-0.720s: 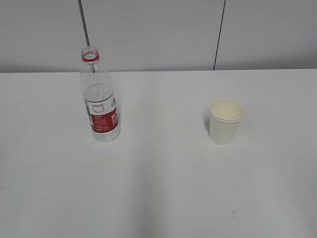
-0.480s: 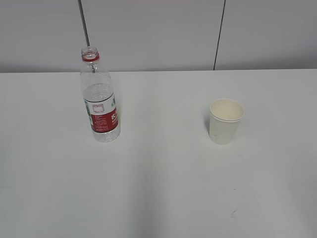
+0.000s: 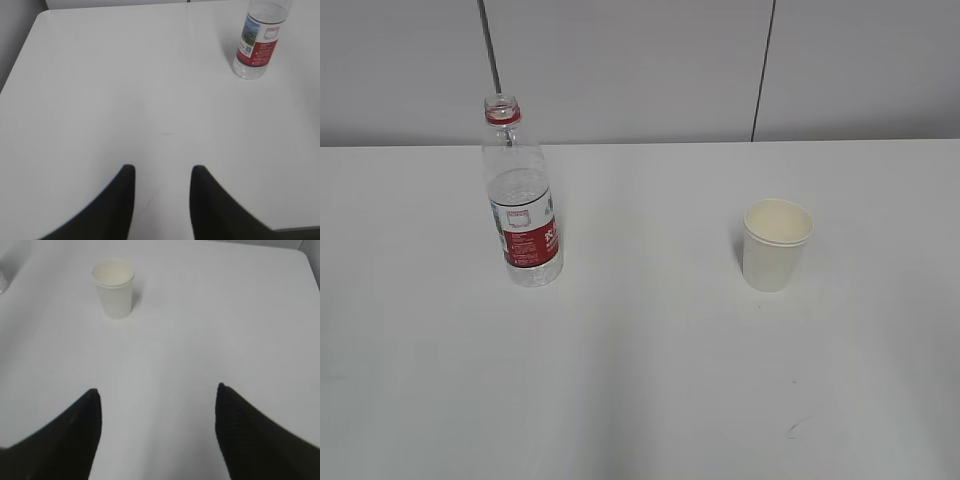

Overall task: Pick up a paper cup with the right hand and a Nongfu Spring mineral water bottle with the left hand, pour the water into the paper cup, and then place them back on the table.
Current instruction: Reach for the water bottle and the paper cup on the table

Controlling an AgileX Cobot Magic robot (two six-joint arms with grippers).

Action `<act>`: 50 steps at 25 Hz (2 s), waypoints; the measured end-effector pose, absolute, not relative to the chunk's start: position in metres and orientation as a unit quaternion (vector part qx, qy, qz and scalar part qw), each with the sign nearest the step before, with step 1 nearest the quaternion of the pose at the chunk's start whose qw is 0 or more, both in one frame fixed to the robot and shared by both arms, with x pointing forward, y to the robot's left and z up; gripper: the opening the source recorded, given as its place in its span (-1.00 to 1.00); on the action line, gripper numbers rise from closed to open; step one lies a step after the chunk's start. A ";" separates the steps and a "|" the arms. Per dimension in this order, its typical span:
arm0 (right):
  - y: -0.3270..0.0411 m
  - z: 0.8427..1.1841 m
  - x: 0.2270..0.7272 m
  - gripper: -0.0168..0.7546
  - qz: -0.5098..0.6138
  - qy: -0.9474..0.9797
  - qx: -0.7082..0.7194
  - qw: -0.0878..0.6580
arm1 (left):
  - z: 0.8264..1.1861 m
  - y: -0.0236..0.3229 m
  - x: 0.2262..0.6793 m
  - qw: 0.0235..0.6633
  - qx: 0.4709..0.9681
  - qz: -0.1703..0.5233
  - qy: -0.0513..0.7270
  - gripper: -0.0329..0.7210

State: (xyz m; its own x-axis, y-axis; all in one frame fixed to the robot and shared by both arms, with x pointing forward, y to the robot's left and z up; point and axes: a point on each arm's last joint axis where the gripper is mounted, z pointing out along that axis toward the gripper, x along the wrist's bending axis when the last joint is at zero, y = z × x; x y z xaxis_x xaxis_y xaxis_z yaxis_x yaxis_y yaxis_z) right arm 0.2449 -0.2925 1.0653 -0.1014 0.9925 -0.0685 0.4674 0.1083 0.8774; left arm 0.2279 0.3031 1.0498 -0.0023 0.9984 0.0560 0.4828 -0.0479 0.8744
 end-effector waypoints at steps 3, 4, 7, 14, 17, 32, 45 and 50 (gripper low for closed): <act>-0.293 1.077 0.268 0.42 0.373 0.639 0.561 0.372 | 1.050 0.303 0.228 0.342 0.618 0.377 0.599 -0.28; -0.292 1.079 0.276 0.42 0.377 0.637 0.561 0.371 | 1.050 0.303 0.228 0.342 0.618 0.377 0.599 -0.28; -0.292 1.087 0.301 0.42 0.400 0.619 0.558 0.383 | 1.050 0.303 0.228 0.342 0.618 0.377 0.599 -0.28; -0.297 1.088 0.349 0.42 0.453 0.555 0.537 0.445 | 1.050 0.303 0.228 0.344 0.617 0.379 0.598 -0.28; -0.299 1.074 0.364 0.42 0.458 0.540 0.537 0.458 | 1.060 0.303 0.229 0.366 0.604 0.405 0.581 -0.28; -0.305 1.028 0.418 0.42 0.431 0.536 0.559 0.463 | 1.111 0.303 0.330 0.461 0.533 0.506 0.498 -0.28; -0.295 1.005 0.453 0.42 0.467 0.558 0.513 0.456 | 1.043 0.304 0.398 0.493 0.499 0.516 0.491 -0.28; -0.278 0.982 0.468 0.42 0.497 0.619 0.446 0.414 | 1.034 0.299 0.404 0.485 0.531 0.520 0.461 -0.28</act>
